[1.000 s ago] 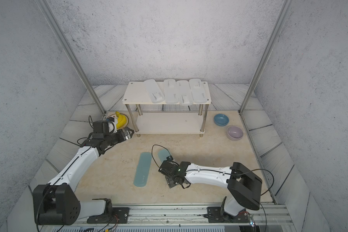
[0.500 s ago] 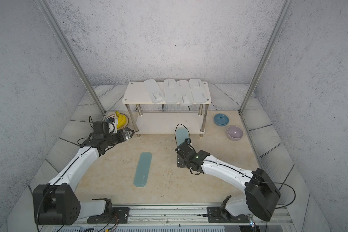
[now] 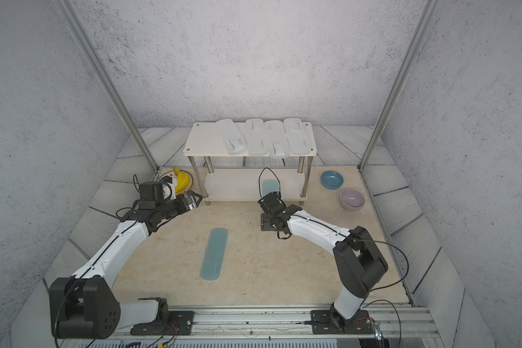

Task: Place the pencil cases on the shelf according to color
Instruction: Place the pencil case on the shelf.

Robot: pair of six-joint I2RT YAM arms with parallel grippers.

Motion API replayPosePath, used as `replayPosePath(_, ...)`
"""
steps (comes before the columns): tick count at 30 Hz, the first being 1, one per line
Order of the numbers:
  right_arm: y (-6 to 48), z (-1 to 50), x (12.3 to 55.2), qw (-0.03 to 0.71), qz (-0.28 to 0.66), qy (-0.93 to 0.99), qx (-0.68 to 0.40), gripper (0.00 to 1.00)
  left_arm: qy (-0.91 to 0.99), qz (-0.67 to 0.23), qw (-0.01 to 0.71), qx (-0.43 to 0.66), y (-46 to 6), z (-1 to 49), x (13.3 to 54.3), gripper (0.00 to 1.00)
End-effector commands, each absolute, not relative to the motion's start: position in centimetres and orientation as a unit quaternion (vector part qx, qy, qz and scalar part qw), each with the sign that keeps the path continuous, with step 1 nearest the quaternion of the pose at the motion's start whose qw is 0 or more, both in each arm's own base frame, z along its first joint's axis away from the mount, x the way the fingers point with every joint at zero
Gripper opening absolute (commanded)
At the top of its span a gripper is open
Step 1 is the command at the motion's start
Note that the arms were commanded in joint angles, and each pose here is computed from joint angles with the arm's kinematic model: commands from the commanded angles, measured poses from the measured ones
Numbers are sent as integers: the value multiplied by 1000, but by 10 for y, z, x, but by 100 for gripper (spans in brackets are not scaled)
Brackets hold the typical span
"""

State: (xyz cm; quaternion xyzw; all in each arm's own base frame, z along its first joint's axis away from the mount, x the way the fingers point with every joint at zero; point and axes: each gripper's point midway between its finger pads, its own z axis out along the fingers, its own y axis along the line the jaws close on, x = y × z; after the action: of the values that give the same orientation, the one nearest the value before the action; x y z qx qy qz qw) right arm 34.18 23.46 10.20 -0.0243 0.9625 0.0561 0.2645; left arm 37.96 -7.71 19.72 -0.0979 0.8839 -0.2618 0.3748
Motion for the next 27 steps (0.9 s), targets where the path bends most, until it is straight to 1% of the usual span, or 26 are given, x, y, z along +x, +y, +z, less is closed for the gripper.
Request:
replayPosePath(1,233,104,358,268,36,962,-34,50,878,-271,383,-96,-78,203,377,100)
replayPosePath(6,227,97,381,274,29,961,-18,50,877,-276,382,-95,-79,204,377,100)
replayPosePath(17,228,82,412,266,2,964,-25,52,873,-293,376,-99,-84,202,377,100)
replayPosePath(18,229,82,414,265,-1,964,-26,58,874,-294,375,-99,-84,201,377,100)
replayPosePath(19,230,83,416,264,-3,964,-26,67,874,-295,375,-98,-85,201,377,100)
replayPosePath(20,230,83,417,262,-4,965,-26,75,873,-295,375,-98,-85,201,377,100)
replayPosePath(21,230,84,418,262,-4,965,-26,78,873,-296,375,-99,-85,202,377,100)
replayPosePath(27,231,105,415,266,6,964,-24,89,872,-299,376,-99,-86,203,378,100)
